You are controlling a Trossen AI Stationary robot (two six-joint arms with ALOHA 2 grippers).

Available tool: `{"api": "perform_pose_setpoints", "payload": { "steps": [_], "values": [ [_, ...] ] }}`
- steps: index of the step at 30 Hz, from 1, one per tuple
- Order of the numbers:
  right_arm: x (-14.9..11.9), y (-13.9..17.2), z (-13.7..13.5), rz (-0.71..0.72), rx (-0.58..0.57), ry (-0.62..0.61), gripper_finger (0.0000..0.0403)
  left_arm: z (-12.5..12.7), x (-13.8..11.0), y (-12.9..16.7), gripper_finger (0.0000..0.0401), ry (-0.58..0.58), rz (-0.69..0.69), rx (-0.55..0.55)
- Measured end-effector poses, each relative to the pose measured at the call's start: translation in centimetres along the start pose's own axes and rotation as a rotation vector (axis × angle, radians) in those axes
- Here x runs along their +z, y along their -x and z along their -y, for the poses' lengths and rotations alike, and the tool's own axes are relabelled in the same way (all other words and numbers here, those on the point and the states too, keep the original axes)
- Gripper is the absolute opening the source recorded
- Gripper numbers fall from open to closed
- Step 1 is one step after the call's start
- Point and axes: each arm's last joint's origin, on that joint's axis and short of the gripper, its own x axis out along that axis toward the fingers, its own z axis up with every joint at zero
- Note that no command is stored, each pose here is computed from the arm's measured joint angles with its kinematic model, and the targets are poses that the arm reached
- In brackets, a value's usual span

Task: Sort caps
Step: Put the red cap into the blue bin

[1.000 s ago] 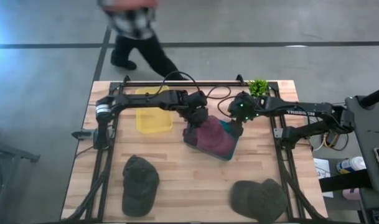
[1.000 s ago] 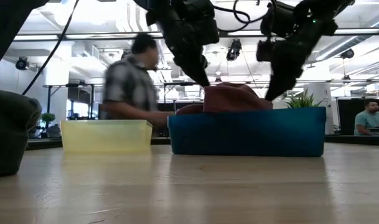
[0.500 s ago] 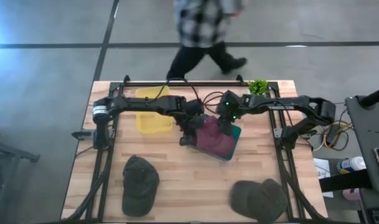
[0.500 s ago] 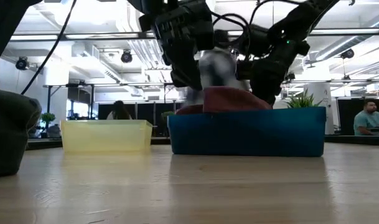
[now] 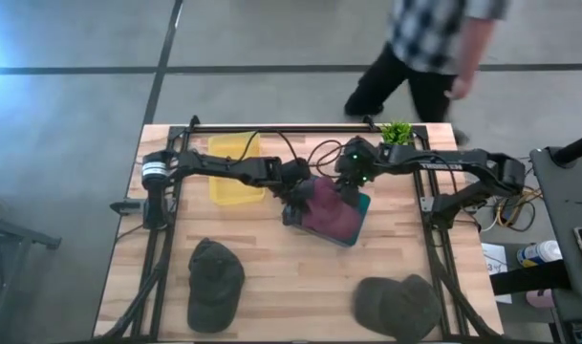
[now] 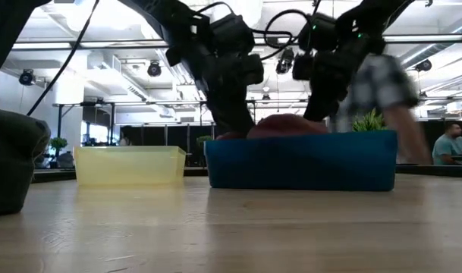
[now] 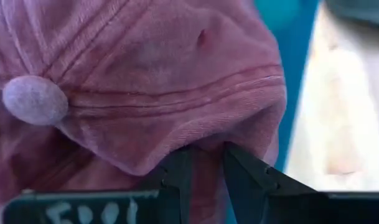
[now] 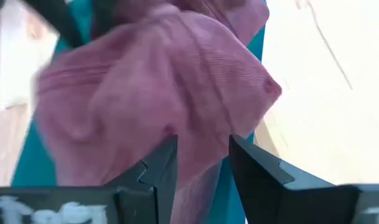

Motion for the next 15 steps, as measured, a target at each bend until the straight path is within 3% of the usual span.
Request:
{"api": "perform_pose_setpoints", "payload": {
  "steps": [6,12,15],
  "values": [
    [-0.3,1.1,-0.3,0.002,0.002,-0.021,0.0139,-0.2,-0.6,0.2,0.0087,-0.044,-0.048,0.166],
    [-0.1,2.4,-1.0,0.05,0.063,-0.054,0.0141,1.5,0.9,5.3,0.0087,-0.049,0.029,0.17],
    [0.0,2.6,-1.4,0.052,0.143,-0.086,0.0141,2.5,1.4,7.7,0.0087,-0.024,0.102,0.051]
  ]
}}
